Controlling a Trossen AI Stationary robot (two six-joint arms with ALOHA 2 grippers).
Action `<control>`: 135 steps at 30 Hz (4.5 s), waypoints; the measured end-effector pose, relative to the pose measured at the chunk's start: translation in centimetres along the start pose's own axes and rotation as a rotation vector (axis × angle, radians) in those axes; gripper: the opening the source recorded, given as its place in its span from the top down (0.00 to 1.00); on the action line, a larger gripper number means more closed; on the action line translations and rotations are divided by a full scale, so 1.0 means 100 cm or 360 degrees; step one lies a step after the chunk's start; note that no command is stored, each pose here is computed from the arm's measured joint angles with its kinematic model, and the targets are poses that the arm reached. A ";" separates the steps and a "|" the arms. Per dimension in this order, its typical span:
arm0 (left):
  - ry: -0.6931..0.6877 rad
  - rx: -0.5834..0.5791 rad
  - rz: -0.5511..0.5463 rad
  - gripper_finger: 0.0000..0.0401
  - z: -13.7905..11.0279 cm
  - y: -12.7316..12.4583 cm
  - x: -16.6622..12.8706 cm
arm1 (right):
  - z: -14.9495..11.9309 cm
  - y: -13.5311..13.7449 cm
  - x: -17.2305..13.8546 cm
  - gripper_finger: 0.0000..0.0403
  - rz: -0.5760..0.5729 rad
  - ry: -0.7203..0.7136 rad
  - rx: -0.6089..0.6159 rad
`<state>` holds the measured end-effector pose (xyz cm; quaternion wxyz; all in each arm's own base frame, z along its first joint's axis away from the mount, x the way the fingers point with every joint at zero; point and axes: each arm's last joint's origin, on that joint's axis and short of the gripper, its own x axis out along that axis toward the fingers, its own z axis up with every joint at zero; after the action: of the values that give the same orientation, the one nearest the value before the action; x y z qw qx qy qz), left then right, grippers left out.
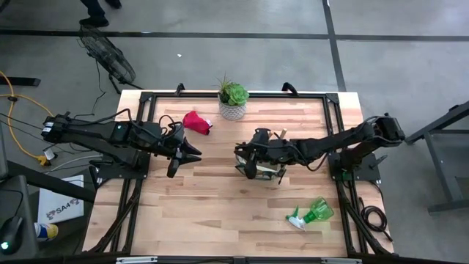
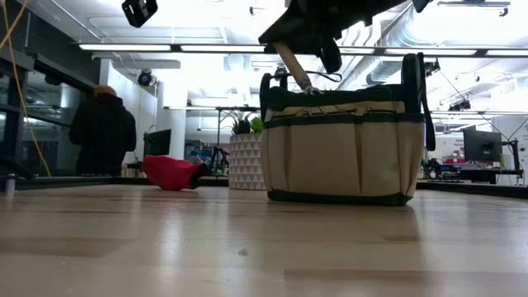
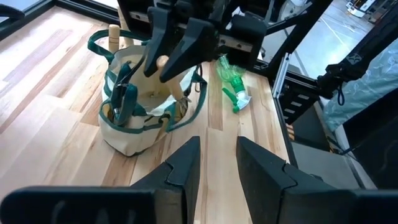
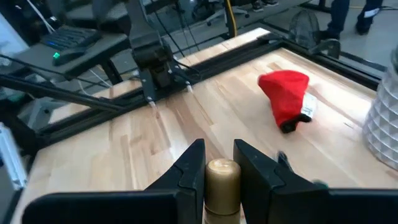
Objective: Pick & Place Garden tools in Gardening bag
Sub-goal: Put the brown hand rake into the gardening bag
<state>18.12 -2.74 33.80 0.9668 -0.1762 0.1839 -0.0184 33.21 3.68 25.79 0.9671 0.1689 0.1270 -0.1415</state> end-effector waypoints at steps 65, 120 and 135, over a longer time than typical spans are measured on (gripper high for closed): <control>0.0011 -0.0006 -0.0015 0.75 0.000 0.000 0.000 | -0.011 -0.006 0.012 0.87 0.0029 0.0101 -0.0109; 0.0162 0.0008 0.0233 0.75 -0.012 0.006 0.032 | 0.047 0.030 -0.055 0.99 0.0122 0.0185 -0.0070; 0.0167 0.0023 0.0235 0.75 -0.012 0.007 0.032 | 0.078 0.041 0.005 0.99 -0.0012 0.0704 0.0076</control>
<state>20.61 -2.85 31.41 0.9559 -0.1540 0.2465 0.0425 36.57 4.46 33.93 0.9109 0.2183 0.3332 -0.1075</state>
